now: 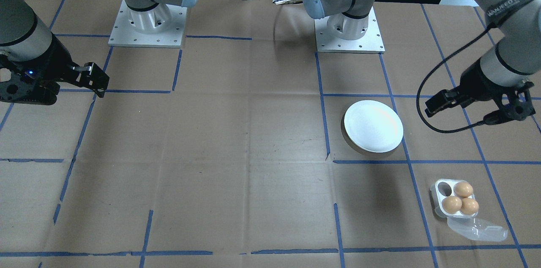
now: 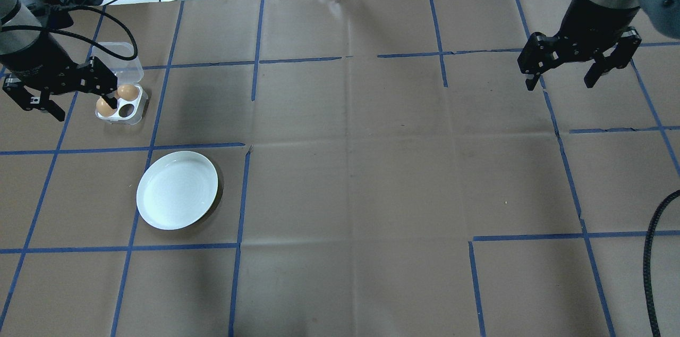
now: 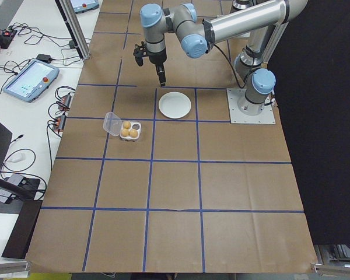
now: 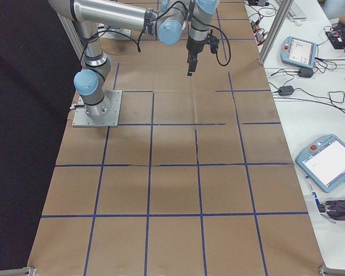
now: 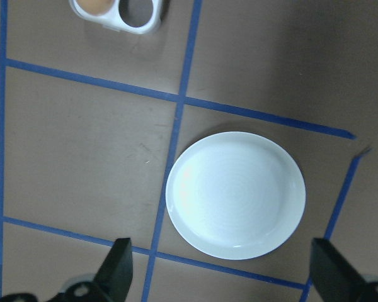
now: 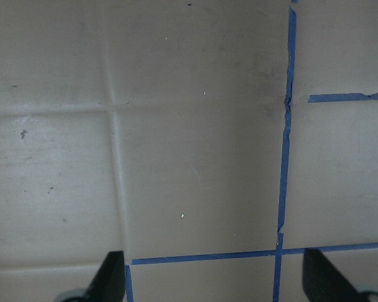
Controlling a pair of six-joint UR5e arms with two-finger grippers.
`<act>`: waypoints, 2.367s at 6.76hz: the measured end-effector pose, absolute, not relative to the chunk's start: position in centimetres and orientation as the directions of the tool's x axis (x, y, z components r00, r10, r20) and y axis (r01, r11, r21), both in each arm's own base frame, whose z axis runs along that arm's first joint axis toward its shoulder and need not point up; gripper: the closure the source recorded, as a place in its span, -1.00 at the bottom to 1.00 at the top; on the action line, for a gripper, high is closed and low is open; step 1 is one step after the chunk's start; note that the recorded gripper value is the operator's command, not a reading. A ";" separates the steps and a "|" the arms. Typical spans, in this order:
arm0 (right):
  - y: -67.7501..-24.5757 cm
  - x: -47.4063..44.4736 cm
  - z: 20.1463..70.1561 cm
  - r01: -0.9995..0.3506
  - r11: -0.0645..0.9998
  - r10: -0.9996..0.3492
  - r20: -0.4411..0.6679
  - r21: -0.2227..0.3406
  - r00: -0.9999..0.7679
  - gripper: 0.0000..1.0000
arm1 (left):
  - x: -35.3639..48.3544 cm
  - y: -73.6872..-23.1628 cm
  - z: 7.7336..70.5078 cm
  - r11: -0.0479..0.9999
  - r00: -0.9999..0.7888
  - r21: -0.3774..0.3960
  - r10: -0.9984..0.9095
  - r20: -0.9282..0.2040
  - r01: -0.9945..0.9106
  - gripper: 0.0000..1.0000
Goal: Place egg on plate
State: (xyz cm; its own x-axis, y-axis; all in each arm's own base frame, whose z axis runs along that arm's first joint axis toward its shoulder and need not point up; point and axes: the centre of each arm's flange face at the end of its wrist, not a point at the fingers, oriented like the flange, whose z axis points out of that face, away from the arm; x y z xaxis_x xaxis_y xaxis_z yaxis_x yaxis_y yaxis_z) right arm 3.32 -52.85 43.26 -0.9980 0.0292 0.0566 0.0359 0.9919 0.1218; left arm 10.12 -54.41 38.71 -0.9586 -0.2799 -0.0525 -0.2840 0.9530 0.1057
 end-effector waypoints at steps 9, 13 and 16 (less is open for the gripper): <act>-52.9 3.3 43.3 0.036 0.992 0.029 0.057 0.122 -0.998 -1.00 | 22.4 -62.9 22.1 0.989 -0.993 -0.089 -0.118 0.010 -0.118 -0.87; -52.8 3.3 43.3 0.036 0.992 0.029 0.057 0.122 -0.998 -1.00 | 22.4 -63.2 20.8 0.993 -0.996 -0.077 -0.093 0.013 -0.094 -0.87; -52.8 3.3 43.3 0.036 0.992 0.029 0.057 0.122 -0.998 -1.00 | 22.7 -63.7 20.8 0.993 -0.996 -0.083 -0.089 0.008 -0.089 -0.61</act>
State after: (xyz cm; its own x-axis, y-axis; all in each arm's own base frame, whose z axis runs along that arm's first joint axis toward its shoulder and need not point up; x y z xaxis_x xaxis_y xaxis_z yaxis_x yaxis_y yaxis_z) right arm 3.32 -52.85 43.26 -0.9980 0.0293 0.0565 0.0360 0.9919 0.1217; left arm 22.65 -63.68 20.78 -0.9960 -0.0890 0.0075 -0.0893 0.9926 -0.0827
